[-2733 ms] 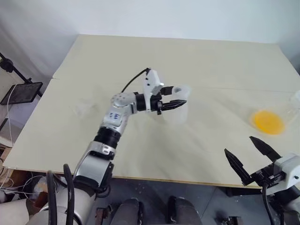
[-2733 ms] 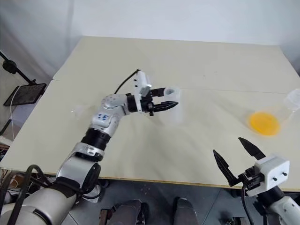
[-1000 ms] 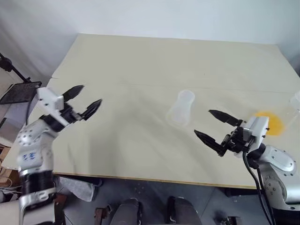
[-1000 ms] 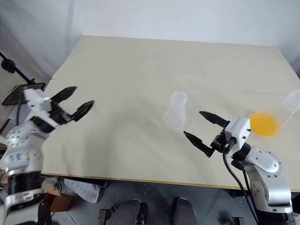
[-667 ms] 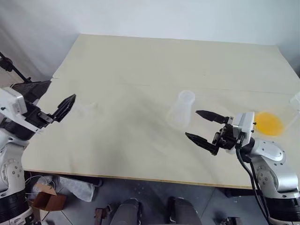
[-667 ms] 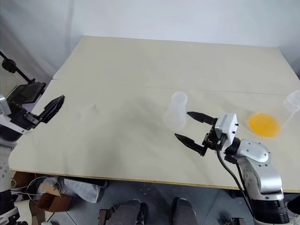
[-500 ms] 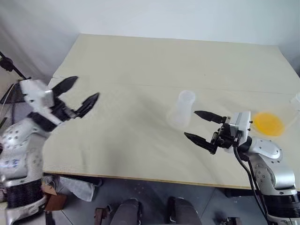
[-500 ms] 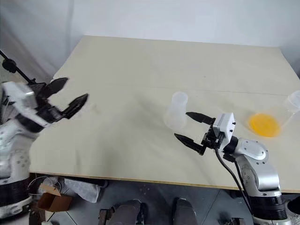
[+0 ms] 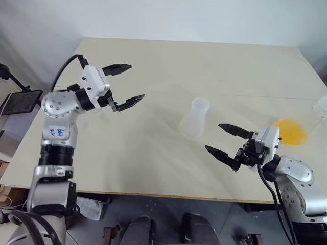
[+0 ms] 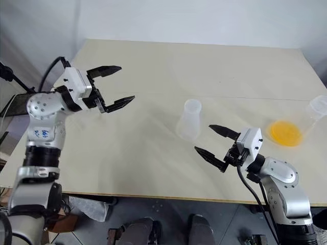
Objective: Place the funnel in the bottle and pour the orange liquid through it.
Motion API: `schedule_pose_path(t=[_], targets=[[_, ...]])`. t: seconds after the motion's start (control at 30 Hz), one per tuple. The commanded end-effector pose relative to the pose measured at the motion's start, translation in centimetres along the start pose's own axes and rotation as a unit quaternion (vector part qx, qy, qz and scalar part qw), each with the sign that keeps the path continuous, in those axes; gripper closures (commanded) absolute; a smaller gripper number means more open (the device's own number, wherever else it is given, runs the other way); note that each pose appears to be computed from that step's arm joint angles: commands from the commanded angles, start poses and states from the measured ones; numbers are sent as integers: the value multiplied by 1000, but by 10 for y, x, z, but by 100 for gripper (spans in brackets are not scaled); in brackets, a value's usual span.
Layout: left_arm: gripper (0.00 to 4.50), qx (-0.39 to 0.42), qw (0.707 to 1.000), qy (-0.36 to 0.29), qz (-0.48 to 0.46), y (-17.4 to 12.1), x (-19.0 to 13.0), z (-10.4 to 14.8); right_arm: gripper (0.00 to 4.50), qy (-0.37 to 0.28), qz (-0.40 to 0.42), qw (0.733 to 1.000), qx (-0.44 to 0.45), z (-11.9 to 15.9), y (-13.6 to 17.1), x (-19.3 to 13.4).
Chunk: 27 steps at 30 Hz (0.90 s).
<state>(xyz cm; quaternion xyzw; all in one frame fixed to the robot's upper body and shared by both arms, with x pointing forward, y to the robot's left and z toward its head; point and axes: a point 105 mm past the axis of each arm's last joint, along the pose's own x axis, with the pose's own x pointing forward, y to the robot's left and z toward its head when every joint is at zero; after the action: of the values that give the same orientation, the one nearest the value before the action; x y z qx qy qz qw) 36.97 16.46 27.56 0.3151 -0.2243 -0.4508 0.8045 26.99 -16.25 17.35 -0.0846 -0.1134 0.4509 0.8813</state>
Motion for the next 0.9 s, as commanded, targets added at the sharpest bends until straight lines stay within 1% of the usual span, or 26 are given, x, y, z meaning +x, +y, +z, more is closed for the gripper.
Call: schedule_pose_path(t=[0.03,0.1,0.13,0.17,0.23,0.33,0.43,0.5,0.6,0.67,0.73,0.9], targets=[[3,-78,997,13,-5,4,-21,-8,0,-18,-7,999,-28,14,0,-2],[3,-129,991,13,-3,-1,-37,-12,0,-18,-14,999,-29,14,-1,-4],[3,-161,987,20,-2,-9,-49,-16,0,-17,-16,999,-30,14,-1,-5],[3,-177,983,33,19,-15,-64,-21,0,-17,-19,999,-29,13,-1,-6],[3,-196,978,47,54,-23,-86,-25,0,-17,-20,999,-28,13,1,-8],[3,-228,959,64,154,-32,-134,-27,0,-23,-14,999,-22,15,5,-6],[3,-248,939,88,223,-43,-169,-24,0,-32,22,999,2,16,20,1],[3,-260,924,119,255,-55,-193,-26,0,-33,42,999,5,17,26,5],[3,-270,907,149,286,-70,-216,-24,0,-29,64,997,10,17,27,8],[3,-290,890,172,307,-86,-234,-26,0,-29,77,997,-1,17,28,10],[3,-296,881,185,319,-94,-243,-27,0,-31,79,996,-7,18,28,12],[3,-316,841,221,378,-116,-282,-34,0,-33,86,996,-14,19,26,15]])
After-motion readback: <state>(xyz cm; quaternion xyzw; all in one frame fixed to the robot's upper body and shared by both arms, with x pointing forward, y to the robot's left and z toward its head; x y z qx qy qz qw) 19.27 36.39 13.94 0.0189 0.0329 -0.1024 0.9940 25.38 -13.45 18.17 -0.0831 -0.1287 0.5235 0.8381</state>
